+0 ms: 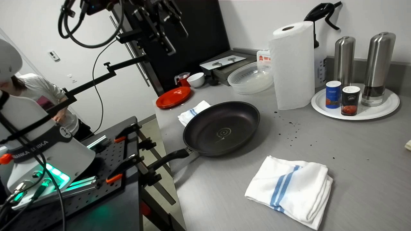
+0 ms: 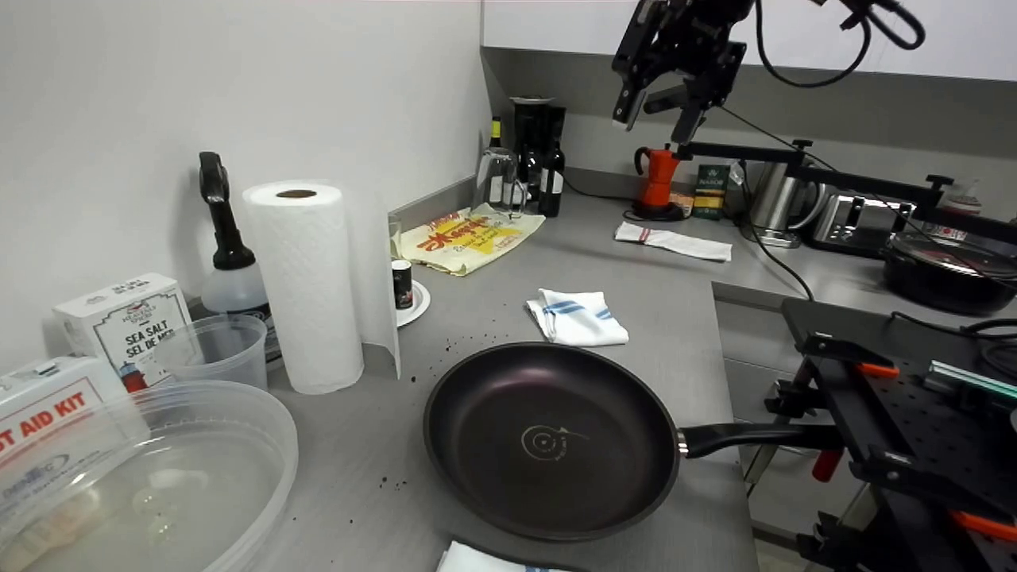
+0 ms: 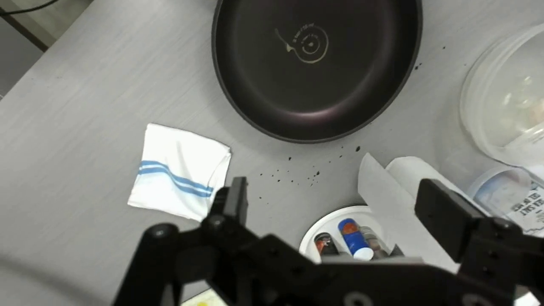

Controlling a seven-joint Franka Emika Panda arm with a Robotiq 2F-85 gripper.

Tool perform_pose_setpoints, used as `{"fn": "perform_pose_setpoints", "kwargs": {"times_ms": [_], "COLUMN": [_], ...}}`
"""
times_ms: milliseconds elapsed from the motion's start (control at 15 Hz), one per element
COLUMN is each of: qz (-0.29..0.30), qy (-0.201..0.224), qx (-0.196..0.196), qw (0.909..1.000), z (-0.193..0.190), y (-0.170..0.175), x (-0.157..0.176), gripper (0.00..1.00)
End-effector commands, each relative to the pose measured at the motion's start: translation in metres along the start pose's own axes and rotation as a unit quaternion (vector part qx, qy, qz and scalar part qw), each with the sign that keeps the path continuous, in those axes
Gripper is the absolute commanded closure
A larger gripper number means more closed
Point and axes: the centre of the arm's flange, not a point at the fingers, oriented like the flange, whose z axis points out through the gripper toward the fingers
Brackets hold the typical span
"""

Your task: Use the white and blue towel on the right to wipe the black pan

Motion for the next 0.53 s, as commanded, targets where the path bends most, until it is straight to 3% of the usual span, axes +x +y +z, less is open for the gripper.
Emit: {"fn": "perform_pose_setpoints", "kwargs": {"times_ms": [0, 467], "qz": [0.011, 0.038], "qy": [0.016, 0.019], "qx": [-0.027, -0.058], "qw": [0.9994, 0.9974], "z": [0.03, 0.087], "y": [0.012, 0.053], "x": [0.051, 0.109], "gripper": [0.0, 0.0]}}
